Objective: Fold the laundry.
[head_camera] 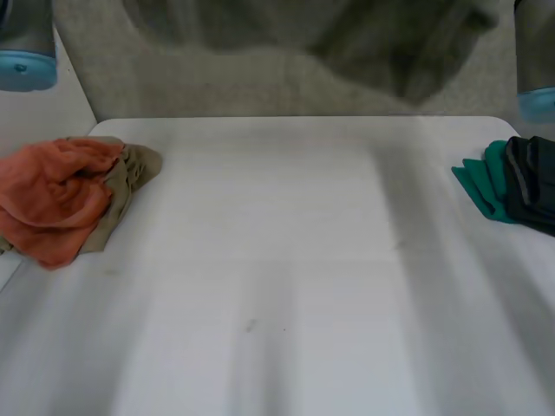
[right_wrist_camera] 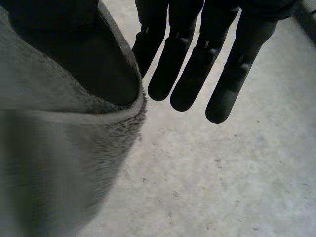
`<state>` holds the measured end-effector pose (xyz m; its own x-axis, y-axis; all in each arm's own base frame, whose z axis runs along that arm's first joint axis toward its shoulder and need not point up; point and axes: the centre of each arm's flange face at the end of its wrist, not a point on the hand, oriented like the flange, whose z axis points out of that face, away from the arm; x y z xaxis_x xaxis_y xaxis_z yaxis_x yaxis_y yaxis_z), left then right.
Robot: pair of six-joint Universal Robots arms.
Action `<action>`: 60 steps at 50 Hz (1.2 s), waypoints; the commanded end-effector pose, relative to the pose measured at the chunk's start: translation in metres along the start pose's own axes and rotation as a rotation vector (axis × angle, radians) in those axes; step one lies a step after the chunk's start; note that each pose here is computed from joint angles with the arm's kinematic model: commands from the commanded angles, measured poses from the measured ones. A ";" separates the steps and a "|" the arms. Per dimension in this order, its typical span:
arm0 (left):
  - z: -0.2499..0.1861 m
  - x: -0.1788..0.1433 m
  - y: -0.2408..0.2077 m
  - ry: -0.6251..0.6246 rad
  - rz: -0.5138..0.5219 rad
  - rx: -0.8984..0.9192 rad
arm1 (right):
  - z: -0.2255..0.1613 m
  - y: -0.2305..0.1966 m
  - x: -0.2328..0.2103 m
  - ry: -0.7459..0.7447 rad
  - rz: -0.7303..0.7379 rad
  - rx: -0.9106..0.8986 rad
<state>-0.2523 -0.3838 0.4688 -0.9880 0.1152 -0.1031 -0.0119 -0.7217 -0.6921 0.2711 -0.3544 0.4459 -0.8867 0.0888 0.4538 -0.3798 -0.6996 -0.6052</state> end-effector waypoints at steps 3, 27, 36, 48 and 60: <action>-0.057 -0.015 0.051 0.035 0.012 -0.314 | -0.069 0.030 -0.039 -0.360 0.051 -0.284; -0.181 -0.022 0.181 0.155 0.071 -0.795 | -0.211 0.164 -0.118 -0.598 0.124 -0.874; -0.174 -0.030 0.177 0.125 0.068 -0.775 | -0.203 0.139 -0.081 -0.370 0.409 -0.998; -0.156 -0.047 0.167 0.073 0.076 -0.724 | -0.243 0.147 -0.085 -0.338 0.573 -1.324; -0.144 -0.057 0.163 0.031 0.042 -0.699 | -0.239 0.145 -0.130 -0.452 0.532 -1.186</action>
<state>-0.1768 -0.4083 0.2584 -0.9774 0.1273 -0.1686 0.1532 -0.1222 -0.9806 0.2461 -0.2940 0.1484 -0.9460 -0.3235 -0.0186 -0.1647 0.5295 -0.8322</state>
